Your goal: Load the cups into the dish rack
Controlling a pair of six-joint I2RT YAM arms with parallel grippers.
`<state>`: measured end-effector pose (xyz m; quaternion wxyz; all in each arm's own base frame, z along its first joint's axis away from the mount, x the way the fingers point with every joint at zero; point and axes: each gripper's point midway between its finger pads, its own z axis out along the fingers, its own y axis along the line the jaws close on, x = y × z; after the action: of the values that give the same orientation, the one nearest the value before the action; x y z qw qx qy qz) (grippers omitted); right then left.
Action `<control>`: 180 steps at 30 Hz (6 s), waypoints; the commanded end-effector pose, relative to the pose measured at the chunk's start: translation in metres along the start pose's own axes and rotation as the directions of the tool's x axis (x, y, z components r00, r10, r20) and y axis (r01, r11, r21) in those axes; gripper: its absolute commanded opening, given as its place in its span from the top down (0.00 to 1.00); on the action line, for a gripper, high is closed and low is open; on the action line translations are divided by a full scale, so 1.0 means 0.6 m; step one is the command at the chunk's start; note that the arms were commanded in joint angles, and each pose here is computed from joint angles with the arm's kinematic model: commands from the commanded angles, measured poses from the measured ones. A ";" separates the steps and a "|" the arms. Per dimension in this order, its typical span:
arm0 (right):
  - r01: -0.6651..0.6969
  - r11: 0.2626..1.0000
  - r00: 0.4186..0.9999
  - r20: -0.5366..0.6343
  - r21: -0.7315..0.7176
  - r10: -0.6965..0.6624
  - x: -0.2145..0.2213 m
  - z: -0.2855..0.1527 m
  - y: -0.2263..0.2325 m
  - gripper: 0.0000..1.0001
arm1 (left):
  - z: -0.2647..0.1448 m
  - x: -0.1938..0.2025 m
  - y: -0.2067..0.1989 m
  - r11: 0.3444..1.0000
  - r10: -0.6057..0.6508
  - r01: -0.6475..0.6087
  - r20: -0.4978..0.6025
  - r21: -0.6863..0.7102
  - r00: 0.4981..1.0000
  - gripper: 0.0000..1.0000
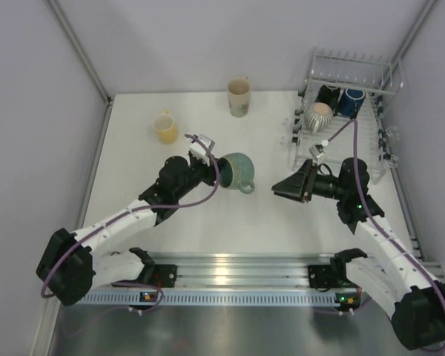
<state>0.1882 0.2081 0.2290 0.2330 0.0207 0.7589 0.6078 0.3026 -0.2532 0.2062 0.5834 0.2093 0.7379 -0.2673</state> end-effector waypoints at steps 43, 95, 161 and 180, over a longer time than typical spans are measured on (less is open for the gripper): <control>-0.103 0.936 0.981 -0.190 -0.338 0.039 0.075 0.133 0.175 0.46 | -0.159 -0.272 -0.053 0.978 0.141 -0.207 0.642 0.028 0.754 1.00; 0.163 0.953 0.885 0.389 0.255 -0.255 -0.240 -0.028 0.037 1.00 | -0.073 -0.155 -0.015 0.992 -0.107 0.111 0.073 -0.052 0.992 0.02; -0.357 0.183 0.684 0.390 0.916 -0.616 -0.619 -0.268 -0.405 0.60 | -0.147 -0.151 0.008 0.970 -0.177 0.186 0.066 -0.156 0.982 0.02; -0.311 0.202 0.759 0.371 0.929 -0.535 -0.566 -0.247 -0.375 0.42 | -0.151 -0.164 -0.006 0.964 -0.229 0.237 0.079 -0.120 0.970 0.02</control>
<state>0.4851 -0.0944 0.1031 0.4079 0.3034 0.8564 -0.0906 0.2567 -0.1950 0.2893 0.5663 0.0829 0.7753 -0.2671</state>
